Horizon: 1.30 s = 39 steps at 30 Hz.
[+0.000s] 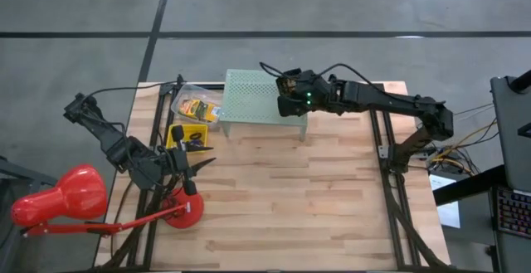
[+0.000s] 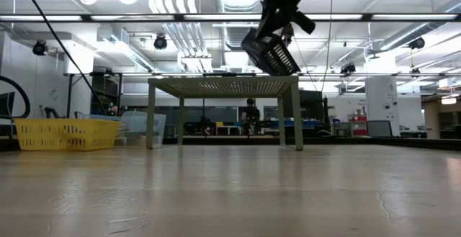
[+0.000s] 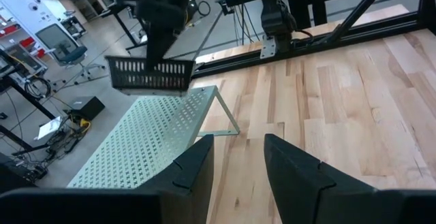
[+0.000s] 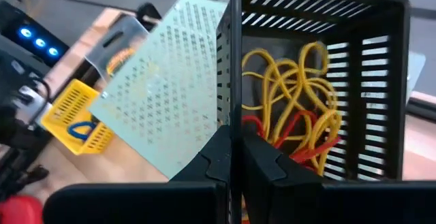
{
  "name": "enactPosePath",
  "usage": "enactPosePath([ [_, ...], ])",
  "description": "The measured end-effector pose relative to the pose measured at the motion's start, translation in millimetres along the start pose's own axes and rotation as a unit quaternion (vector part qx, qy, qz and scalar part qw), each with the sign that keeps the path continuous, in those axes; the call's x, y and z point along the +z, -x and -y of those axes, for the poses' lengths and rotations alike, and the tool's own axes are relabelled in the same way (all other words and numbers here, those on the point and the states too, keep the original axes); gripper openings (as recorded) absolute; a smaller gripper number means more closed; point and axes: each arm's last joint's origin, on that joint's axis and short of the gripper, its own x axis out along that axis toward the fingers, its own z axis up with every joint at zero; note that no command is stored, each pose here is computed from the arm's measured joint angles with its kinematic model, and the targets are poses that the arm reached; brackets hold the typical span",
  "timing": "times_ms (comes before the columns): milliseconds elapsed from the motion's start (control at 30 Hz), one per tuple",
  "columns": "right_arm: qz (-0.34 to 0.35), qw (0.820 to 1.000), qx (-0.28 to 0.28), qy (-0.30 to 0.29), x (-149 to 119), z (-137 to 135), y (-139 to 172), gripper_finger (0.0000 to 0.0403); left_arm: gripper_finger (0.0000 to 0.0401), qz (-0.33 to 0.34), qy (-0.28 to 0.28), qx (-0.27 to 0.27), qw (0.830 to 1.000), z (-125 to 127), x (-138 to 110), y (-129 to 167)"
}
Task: Pick & Place Office Desk Supplies
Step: Put the black bin on the shelf
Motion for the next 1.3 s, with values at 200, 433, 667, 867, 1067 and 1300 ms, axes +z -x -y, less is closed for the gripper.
enactPosePath([
  [200, -0.007, 1.000, -0.008, 0.007, 2, -6, -9, 0.0013, 0.0133, 0.000, 0.000, 0.000, 1.000, 0, 0, 0],
  [433, -0.023, 0.985, 0.005, 0.169, 1, -8, -12, 0.0013, 0.0133, 0.000, 0.000, 0.000, 1.000, 0, 0, 0],
  [667, -0.066, 0.829, 0.081, 0.549, -8, -8, -7, 0.0013, 0.0133, 0.000, -0.001, 0.000, 1.000, 0, 0, 0],
  [867, -0.129, 0.662, 0.102, 0.731, -20, 3, -4, 0.0013, 0.0133, 0.000, -0.001, 0.000, 1.000, 0, 0, 0],
  [1067, -0.147, 0.489, 0.132, 0.849, -25, 10, -3, 0.0013, 0.0133, 0.000, -0.001, 0.000, 1.000, 0, 0, 0],
  [1300, -0.141, 0.410, 0.134, 0.891, -25, 11, -1, 0.0013, 0.0133, 0.000, -0.001, 0.000, 1.000, 0, 0, 0],
])
